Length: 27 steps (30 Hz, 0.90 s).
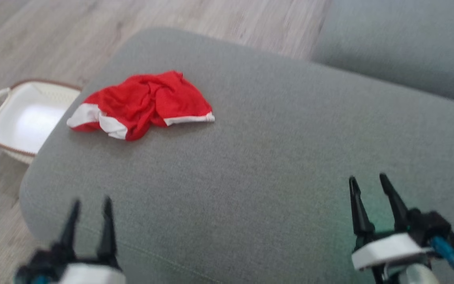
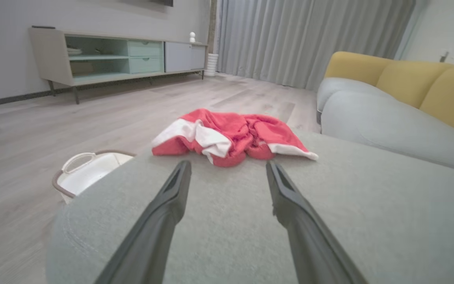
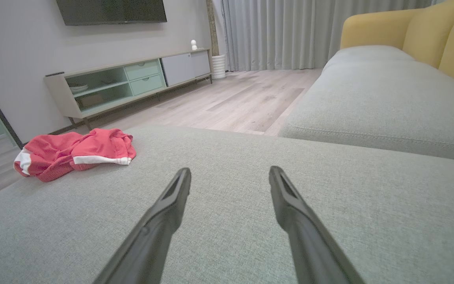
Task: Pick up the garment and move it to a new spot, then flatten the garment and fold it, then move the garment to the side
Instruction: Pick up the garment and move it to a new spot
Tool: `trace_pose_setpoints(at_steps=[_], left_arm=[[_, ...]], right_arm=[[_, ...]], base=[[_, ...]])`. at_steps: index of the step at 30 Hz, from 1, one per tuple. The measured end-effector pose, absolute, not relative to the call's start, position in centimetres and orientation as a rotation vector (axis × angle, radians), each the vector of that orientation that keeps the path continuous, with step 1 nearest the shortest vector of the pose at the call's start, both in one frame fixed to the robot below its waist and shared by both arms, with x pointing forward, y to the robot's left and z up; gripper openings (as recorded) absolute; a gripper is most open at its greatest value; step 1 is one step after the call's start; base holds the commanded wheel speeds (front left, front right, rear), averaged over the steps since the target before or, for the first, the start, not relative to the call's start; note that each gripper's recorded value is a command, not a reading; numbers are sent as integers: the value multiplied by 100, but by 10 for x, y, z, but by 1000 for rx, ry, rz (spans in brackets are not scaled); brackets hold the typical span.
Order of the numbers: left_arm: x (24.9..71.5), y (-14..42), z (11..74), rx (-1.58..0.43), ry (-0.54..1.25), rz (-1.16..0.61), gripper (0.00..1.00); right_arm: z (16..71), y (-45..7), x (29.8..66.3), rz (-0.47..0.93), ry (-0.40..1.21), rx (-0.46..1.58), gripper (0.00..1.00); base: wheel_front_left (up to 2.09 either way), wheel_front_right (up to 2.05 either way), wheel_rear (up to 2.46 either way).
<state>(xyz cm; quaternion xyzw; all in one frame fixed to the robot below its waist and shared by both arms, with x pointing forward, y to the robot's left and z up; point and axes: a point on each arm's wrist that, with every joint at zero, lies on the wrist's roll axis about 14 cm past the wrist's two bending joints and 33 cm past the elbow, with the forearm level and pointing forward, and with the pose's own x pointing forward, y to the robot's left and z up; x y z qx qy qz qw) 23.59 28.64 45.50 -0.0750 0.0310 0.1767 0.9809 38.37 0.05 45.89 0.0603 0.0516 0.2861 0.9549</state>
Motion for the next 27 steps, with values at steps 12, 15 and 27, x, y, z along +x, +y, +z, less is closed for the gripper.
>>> trace_pose_setpoints(at_steps=[12, 15, 27], left_arm=[[385, 364, 491, -72, 139, 334, 100], [411, 367, 455, -92, 298, 324, 100], [444, 347, 353, -55, 818, 241, 0]], right_arm=[[425, -16, 450, 508, 150, 64, 100], [407, -29, 454, 472, 193, 57, 100], [386, -76, 457, 350, 250, 24, 100]], base=[[0, 0, 0], [0, 0, 0], [0, 0, 0]])
